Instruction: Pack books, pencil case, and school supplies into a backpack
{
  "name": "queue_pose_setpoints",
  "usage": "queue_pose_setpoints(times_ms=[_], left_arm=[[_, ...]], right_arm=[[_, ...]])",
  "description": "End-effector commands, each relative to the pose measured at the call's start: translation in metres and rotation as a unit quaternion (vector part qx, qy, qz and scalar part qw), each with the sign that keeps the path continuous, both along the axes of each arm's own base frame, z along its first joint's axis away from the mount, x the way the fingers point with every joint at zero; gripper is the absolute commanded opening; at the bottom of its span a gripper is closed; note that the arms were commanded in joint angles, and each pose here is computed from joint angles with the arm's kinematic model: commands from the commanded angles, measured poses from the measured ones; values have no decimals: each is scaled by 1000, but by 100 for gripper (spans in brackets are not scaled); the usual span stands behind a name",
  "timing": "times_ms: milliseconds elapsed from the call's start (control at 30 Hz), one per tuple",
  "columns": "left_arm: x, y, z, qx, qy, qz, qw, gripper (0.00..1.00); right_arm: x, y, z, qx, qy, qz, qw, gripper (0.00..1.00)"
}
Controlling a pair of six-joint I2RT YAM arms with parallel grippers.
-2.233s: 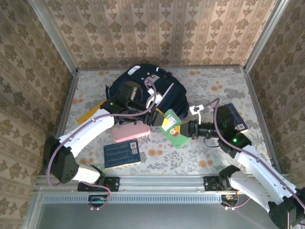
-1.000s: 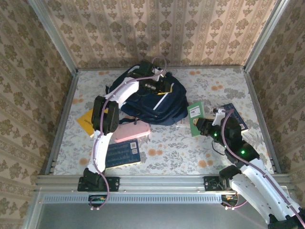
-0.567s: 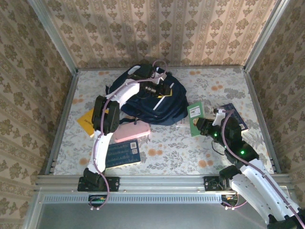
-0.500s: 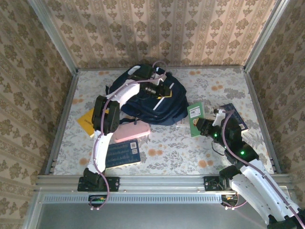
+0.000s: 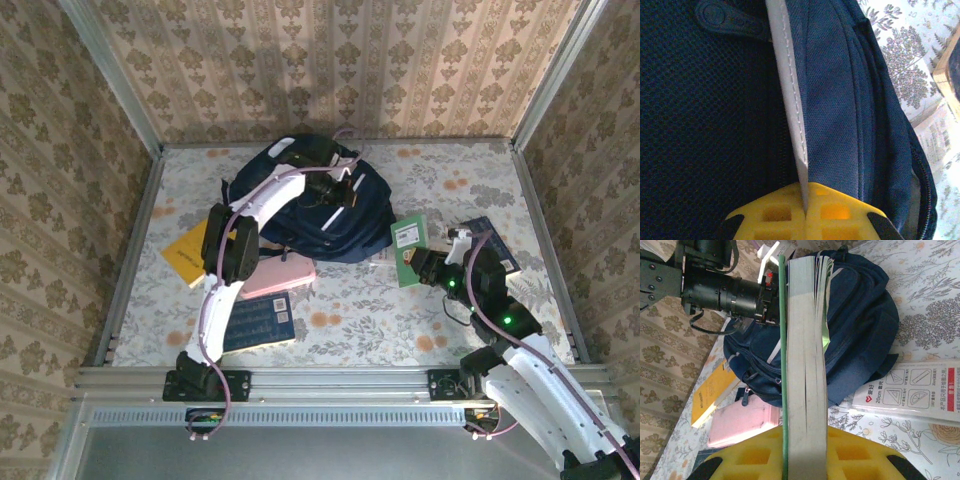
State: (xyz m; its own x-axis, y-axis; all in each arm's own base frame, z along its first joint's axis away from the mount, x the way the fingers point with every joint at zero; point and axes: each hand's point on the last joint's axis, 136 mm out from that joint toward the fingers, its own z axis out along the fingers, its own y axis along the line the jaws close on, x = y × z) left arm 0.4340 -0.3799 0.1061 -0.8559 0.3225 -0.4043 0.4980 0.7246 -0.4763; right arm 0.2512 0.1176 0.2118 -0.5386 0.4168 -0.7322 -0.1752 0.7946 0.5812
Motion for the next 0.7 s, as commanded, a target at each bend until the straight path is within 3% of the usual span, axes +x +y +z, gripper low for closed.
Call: queue_pose_setpoints(times_ms=[0, 167, 333, 667], left_arm=[[4, 9, 43, 21, -60, -7, 998, 0], [3, 32, 134, -18, -137, 6, 990, 0], [5, 64, 209, -89, -187, 23, 978, 0], [11, 86, 268, -262, -153, -27, 952, 0]], right_arm=[[11, 2, 31, 17, -41, -3, 999, 0], [36, -7, 40, 21, -28, -55, 998, 0], [63, -10, 54, 84, -30, -103, 991, 0], [113, 40, 66, 219, -1, -49, 974, 0]])
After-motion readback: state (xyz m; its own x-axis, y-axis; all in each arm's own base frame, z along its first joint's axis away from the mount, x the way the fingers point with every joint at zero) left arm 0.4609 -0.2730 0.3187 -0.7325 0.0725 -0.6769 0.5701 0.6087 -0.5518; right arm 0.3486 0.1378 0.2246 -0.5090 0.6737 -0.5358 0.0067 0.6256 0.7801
